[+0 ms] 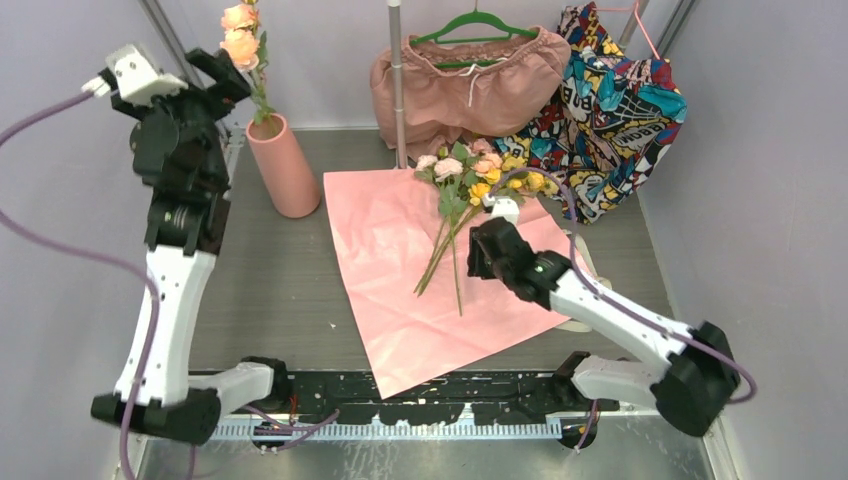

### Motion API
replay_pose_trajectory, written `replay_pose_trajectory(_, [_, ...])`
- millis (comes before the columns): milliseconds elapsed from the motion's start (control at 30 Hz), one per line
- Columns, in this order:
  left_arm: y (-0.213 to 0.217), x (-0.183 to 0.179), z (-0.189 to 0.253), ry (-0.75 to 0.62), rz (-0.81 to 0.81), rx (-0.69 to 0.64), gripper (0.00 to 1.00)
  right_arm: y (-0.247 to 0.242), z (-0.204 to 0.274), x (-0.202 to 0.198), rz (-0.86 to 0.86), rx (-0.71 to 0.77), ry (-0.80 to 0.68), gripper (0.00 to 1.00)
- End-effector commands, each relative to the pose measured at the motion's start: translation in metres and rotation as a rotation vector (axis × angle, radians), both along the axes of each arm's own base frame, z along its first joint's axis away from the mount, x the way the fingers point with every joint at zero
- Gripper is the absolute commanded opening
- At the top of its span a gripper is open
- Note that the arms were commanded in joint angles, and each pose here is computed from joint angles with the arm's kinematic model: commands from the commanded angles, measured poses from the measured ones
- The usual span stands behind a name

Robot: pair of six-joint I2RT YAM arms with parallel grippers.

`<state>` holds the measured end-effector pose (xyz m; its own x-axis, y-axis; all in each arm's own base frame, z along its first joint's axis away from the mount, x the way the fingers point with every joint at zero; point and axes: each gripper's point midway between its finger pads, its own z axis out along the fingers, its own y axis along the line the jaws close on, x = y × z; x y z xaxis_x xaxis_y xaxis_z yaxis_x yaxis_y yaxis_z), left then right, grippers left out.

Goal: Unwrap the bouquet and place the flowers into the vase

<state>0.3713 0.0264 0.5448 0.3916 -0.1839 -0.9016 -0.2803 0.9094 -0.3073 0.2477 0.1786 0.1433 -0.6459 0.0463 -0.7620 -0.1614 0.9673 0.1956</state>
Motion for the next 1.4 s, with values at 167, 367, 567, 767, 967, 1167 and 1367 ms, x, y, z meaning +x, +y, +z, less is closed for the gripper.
replay_pose_trajectory(167, [-0.159,-0.01,-0.154,0.241,-0.654,-0.139,1.0,0.042,0.021,0.085,-0.069,0.003,-0.012,0.49])
replay_pose_trajectory(367, [-0.205,-0.049,-0.243,0.455,-0.845,-0.157,0.88,0.042,0.003,0.125,-0.099,0.001,0.058,0.45])
replay_pose_trajectory(567, [-0.211,-0.075,-0.288,0.578,-0.9,-0.164,0.8,0.046,-0.048,0.128,-0.091,-0.013,0.172,0.44])
replay_pose_trajectory(767, [-0.212,-0.078,-0.322,0.651,-0.899,-0.176,0.8,0.055,-0.095,0.113,-0.071,0.018,0.271,0.44])
replay_pose_trajectory(967, [-0.213,-0.075,-0.332,0.68,-0.89,-0.173,0.8,0.051,-0.109,0.109,-0.083,-0.001,0.292,0.15])
replay_pose_trajectory(1167, [-0.218,-0.073,-0.327,0.672,-0.91,-0.17,0.8,0.054,-0.075,0.11,-0.068,0.025,0.233,0.01])
replay_pose_trajectory(1367, [-0.242,-0.071,-0.315,0.673,-1.009,-0.254,0.97,0.061,0.014,0.099,-0.035,0.043,0.061,0.01])
